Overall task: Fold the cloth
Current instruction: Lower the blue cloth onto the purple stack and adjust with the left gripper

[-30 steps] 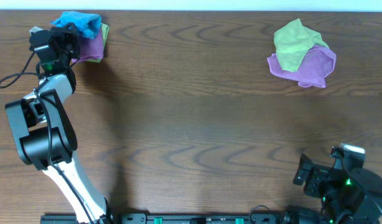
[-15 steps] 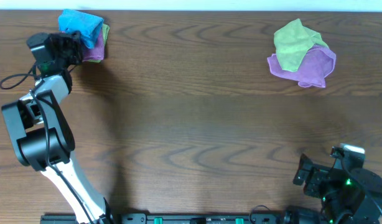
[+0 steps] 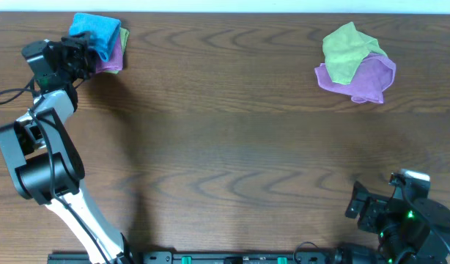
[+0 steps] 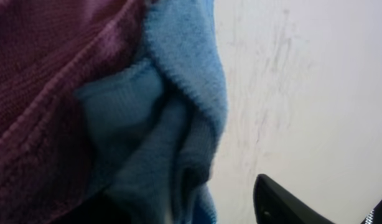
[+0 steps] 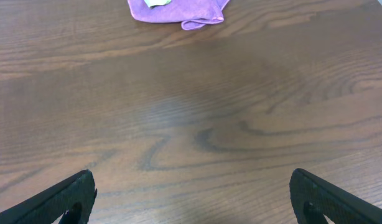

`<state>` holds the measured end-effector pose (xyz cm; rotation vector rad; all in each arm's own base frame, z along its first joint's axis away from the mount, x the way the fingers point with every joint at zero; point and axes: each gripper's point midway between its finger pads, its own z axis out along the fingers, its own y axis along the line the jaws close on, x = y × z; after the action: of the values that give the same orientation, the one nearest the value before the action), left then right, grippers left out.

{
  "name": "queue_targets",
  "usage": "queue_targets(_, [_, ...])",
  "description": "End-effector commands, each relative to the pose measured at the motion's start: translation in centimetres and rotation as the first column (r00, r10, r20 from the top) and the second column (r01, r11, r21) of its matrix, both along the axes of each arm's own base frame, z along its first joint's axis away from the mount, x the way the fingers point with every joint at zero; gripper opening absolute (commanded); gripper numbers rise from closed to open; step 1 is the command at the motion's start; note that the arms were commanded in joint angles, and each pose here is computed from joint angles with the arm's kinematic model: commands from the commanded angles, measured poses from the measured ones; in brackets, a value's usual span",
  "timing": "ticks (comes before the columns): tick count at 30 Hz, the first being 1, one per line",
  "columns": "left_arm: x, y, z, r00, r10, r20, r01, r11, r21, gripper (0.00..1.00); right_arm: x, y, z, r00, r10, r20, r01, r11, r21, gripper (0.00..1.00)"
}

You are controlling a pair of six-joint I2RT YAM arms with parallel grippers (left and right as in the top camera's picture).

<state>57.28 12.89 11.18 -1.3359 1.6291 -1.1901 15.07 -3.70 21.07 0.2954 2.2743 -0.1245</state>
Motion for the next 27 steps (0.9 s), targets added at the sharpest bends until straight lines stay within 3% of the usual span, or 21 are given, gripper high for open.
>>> queue_targets(1, [0.1, 0.6, 3.2, 0.998, -0.010, 0.063, 0.008, 1.000, 0.025, 0.75, -0.1, -0.1, -0.2, 1.000, -0.017, -0.004, 0.017, 1.000, 0.011, 0.99])
queue_targets(4, [-0.2, 1.3, 3.5, 0.997, -0.014, 0.075, 0.011, 0.999, 0.049, 0.96, -0.1, -0.1, -0.2, 1.000, -0.017, -0.005, 0.017, 1.000, 0.011, 0.99])
queue_targets(13, [-1.7, 1.8, 7.2, 0.978, -0.127, 0.164, 0.104, 0.985, 0.138, 0.95, -0.1, -0.1, -0.2, 1.000, -0.017, -0.004, 0.017, 1.000, 0.011, 0.99])
queue_targets(15, [-2.1, 1.3, 8.9, 0.961, -0.183, 0.207, 0.137, 0.967, 0.217, 0.95, -0.1, -0.1, -0.2, 1.000, -0.017, -0.004, 0.017, 1.000, 0.011, 0.99])
queue_targets(17, [-2.4, 0.6, 11.6, 0.919, -0.275, 0.283, 0.155, 0.910, 0.384, 0.95, -0.1, -0.1, -0.2, 1.000, -0.017, -0.004, 0.017, 1.000, 0.011, 0.99])
queue_targets(18, [-2.5, 0.5, 12.3, 0.912, -0.285, 0.294, 0.153, 0.904, 0.400, 0.95, -0.1, -0.1, -0.2, 1.000, -0.017, -0.004, 0.017, 1.000, 0.011, 0.99])
queue_targets(27, [-1.9, 1.1, 11.8, 0.940, -0.209, 0.269, 0.092, 0.916, 0.390, 0.95, -0.1, -0.1, -0.2, 1.000, -0.017, -0.004, 0.017, 1.000, 0.011, 0.99])
